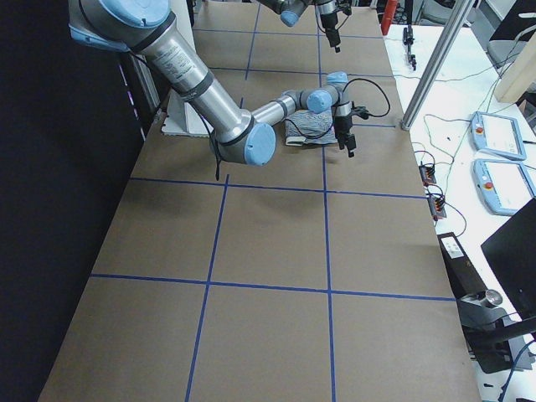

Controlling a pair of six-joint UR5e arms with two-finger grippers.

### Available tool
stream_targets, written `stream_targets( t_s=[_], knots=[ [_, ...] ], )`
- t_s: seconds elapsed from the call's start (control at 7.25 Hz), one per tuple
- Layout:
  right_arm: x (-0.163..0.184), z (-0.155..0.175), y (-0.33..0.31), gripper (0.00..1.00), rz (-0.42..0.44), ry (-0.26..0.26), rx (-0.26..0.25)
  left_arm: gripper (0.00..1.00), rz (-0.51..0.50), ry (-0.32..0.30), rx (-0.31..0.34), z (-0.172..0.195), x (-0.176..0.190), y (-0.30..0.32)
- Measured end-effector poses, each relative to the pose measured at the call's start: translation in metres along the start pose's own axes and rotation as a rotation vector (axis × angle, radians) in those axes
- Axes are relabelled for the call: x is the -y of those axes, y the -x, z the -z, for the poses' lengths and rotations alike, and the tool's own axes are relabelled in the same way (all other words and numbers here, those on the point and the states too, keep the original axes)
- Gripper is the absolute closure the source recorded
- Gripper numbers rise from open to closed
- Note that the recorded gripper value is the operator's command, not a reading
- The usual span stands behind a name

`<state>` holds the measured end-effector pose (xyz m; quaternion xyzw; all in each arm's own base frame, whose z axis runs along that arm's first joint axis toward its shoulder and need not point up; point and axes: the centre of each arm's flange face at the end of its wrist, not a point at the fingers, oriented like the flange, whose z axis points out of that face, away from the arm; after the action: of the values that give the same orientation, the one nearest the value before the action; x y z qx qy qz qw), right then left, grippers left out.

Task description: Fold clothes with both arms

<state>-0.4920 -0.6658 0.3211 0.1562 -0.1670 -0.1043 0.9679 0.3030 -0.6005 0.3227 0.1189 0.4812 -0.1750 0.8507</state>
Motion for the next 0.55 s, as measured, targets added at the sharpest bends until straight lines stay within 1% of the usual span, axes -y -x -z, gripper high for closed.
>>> stream_targets(
  t_s=[0.14,0.28,0.41,0.55],
  knots=[
    [0.01,0.002,-0.049,0.0,-0.009,0.029,0.048,0.0,-0.006,-0.003,-0.001,0.004,0.005,0.003],
    [0.012,0.005,-0.113,0.0,-0.015,0.059,0.123,0.0,-0.032,-0.005,0.002,0.016,0.018,0.02],
    [0.002,0.005,-0.193,0.0,-0.011,0.076,0.189,0.0,-0.084,-0.01,0.02,0.036,0.036,0.059],
    [-0.021,0.0,-0.279,0.0,-0.002,0.087,0.24,0.0,-0.156,-0.017,0.053,0.061,0.056,0.112]
  ],
)
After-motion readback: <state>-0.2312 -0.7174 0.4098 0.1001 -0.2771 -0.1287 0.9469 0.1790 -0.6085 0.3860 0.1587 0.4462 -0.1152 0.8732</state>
